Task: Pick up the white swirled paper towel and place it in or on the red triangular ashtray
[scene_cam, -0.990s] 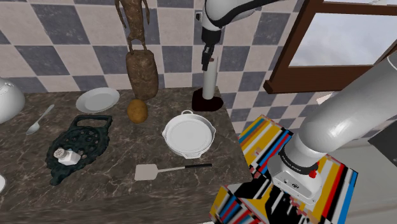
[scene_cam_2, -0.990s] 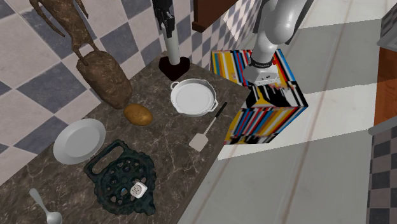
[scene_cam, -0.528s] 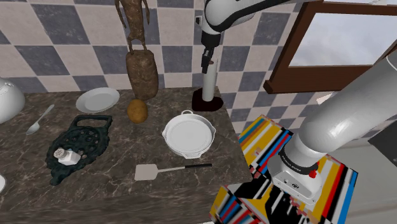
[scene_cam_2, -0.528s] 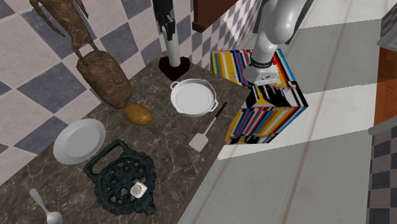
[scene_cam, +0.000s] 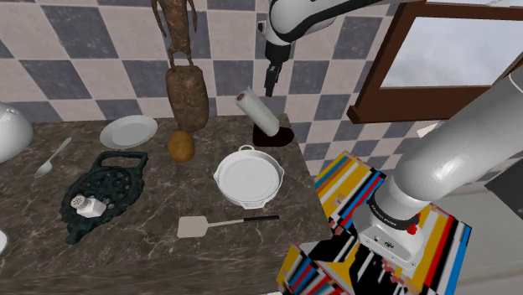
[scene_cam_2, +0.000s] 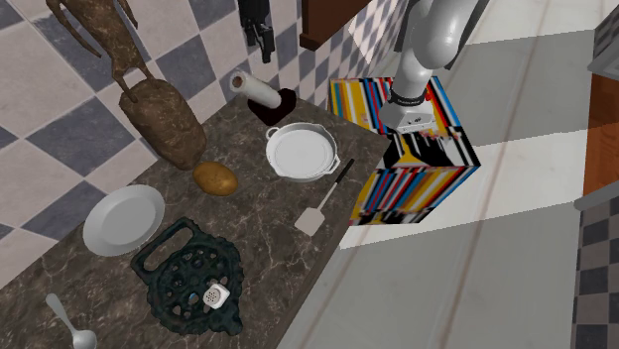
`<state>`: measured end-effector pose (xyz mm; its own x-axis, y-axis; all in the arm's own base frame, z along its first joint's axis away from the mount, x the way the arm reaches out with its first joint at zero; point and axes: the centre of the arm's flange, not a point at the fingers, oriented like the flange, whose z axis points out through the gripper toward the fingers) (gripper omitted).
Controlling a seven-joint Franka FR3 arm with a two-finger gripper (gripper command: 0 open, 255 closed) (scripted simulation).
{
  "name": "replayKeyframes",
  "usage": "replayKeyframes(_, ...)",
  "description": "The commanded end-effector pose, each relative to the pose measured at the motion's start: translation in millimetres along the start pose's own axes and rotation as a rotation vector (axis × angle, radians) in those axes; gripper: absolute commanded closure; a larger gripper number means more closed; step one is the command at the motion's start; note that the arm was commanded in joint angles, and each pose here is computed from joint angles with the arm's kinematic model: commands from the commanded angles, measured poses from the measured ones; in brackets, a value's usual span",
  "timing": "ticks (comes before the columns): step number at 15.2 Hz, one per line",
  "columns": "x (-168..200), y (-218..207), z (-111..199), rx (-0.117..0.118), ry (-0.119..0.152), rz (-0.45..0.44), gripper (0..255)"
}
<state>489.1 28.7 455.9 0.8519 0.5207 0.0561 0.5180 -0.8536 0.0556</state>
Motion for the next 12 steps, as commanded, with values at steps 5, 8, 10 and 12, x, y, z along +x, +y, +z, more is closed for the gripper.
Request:
replayKeyframes(5, 0.0, 0.0, -50.0, 0.000, 0.000, 0.000, 0)
replayKeyframes(8, 0.0, 0.0, -50.0, 0.000, 0.000, 0.000, 0)
replayKeyframes(10, 0.0, 0.0, -50.0, 0.000, 0.000, 0.000, 0)
replayKeyframes(12, 0.0, 0.0, -50.0, 0.000, 0.000, 0.000, 0)
